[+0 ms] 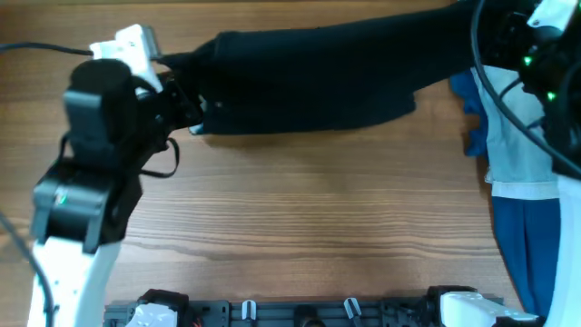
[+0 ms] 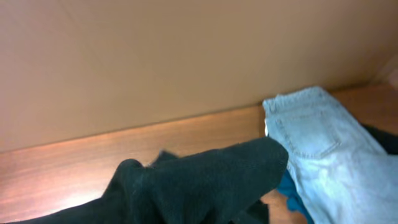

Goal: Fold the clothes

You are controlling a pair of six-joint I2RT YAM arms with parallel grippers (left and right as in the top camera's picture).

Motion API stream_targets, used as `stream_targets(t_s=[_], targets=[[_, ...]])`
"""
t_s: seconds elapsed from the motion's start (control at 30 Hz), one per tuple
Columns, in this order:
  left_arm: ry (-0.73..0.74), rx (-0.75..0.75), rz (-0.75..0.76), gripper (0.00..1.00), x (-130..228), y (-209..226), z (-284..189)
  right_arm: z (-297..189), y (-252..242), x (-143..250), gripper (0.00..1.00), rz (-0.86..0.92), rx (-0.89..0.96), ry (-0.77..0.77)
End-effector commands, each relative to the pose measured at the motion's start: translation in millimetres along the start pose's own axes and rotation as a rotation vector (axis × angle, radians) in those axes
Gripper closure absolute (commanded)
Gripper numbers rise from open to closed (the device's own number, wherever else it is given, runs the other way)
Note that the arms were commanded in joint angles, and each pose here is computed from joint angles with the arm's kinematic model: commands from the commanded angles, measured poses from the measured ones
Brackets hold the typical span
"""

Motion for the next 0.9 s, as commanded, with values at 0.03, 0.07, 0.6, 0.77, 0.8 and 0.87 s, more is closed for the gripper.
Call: stream_targets(t_s=[0.03,0.07,0.6,0.77,0.8,0.87], targets=[[-0.181,-0.145,0.041,0.96,-30,9,-51,-42,-20,-26,0.96,0.005,0.133,-0.178],[-0.199,-0.140,0.042,0.96,-33,7,-59,-47,-19,-26,0.96,-0.006,0.131,-0.185],[-0.357,-0.028,0.063,0.96,-53,-14,-115,-119,-16,-42,0.96,-0.014,0.149,-0.357],[-0.364,-0.016,0.074,0.96,-55,-16,-117,-136,-16,-45,0.96,-0.006,0.148,-0.413],[-0.376,-0.019,0.106,0.96,-56,-16,-117,-139,-16,-46,0.96,-0.003,0.148,-0.434],[-0.412,-0.046,0.174,0.96,-62,-16,-119,-143,-16,-51,0.96,0.002,0.158,-0.468]])
Point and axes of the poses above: each gripper's point midway between its finger pads, its own z axis out along the fingers, its own y axis along the line the jaws close on, x = y × z, the point moved 8 cm from there along -z, back along the fingers, and after that the axes turned 14 degrees about z, right-handed, at the moved point
